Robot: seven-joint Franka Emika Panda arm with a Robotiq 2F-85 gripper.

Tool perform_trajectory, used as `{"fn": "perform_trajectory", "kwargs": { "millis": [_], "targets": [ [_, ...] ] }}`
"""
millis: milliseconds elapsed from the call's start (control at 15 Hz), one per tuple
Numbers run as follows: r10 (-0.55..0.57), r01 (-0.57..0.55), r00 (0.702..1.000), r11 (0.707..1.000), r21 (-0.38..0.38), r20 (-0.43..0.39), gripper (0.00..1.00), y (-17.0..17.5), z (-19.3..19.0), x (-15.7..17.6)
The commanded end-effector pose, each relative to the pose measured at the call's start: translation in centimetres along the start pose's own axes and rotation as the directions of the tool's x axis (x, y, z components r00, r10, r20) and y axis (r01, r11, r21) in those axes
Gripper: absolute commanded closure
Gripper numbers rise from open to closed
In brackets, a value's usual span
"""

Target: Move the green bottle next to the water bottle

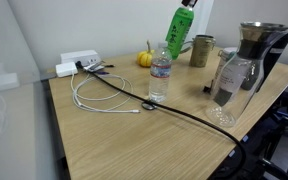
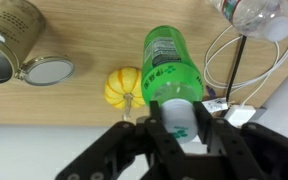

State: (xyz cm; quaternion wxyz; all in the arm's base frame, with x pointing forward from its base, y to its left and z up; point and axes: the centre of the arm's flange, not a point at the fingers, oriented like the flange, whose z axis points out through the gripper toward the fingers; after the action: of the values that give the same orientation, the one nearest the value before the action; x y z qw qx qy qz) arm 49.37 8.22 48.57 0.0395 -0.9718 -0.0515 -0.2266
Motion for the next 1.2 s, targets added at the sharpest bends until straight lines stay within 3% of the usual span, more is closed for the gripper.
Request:
{"fn": "perform_trajectory", "kwargs": {
  "millis": [0, 533, 800, 867, 1000, 1133],
  "targets": [
    [-0.129, 0.128, 0.991, 0.992, 0.021, 0.037, 0.88, -0.7, 3.2, 1.7],
    [-0.279, 0.284, 0.945, 0.959, -0.005, 0.172, 0.88, -2.8, 9.4, 1.7],
    [-0.301, 0.306, 0.93, 0.952, 0.011, 0.213, 0.88, -3.4, 10.7, 1.2],
    [-0.304, 0.308, 0.927, 0.951, 0.014, 0.221, 0.76, -3.6, 10.7, 1.1],
    [-0.308, 0.313, 0.924, 0.95, 0.016, 0.229, 0.37, -3.9, 10.4, 1.1],
    [-0.307, 0.312, 0.923, 0.95, 0.014, 0.232, 0.25, -3.9, 10.0, 1.2]
  ]
}}
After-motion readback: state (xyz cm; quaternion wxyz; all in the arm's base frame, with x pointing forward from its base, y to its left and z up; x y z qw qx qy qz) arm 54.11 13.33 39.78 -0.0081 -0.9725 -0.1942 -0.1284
